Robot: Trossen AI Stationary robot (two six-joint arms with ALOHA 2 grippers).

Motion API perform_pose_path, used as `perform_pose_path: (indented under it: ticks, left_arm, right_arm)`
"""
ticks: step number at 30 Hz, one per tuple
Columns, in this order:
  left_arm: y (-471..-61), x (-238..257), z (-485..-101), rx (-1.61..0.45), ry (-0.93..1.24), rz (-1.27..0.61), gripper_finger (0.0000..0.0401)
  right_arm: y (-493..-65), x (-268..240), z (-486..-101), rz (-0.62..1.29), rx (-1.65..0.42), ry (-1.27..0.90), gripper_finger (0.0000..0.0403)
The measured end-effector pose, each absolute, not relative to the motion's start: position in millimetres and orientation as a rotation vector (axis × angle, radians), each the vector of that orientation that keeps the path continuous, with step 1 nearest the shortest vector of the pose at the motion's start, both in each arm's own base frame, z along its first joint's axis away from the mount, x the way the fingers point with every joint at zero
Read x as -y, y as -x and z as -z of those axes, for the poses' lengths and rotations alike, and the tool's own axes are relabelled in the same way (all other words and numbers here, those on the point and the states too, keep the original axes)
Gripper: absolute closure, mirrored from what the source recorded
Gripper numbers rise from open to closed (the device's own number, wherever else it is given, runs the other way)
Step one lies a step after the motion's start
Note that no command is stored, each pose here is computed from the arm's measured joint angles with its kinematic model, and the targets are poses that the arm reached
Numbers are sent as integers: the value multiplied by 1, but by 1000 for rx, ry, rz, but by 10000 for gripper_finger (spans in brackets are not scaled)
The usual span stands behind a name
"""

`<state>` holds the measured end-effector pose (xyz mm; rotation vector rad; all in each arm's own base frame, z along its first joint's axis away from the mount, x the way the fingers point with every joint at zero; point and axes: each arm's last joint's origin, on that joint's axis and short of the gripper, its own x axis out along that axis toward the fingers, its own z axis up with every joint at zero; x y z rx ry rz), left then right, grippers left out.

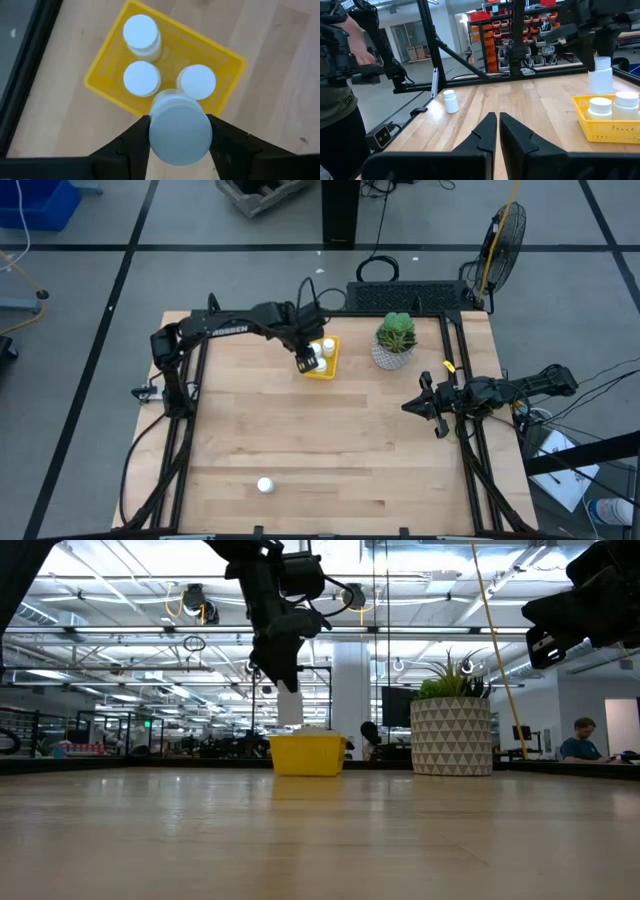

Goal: Pick and place pill bottles into a basket
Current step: Put the white pill bottle into the yellow basket

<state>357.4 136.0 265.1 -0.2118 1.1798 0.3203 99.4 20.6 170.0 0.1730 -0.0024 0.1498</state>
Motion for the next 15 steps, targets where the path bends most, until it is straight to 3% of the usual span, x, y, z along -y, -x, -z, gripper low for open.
perform_pose_path:
  ticks: [10, 15]
  left_arm:
    - [-363, -133, -263, -1160, 204, -316, 237]
    - [-365, -132, -259, -1176, 195, -317, 216]
  right_arm:
    - [-99, -21, -170, -150, 2, -173, 387]
    - [-99, -21, -170, -150, 2, -173, 387]
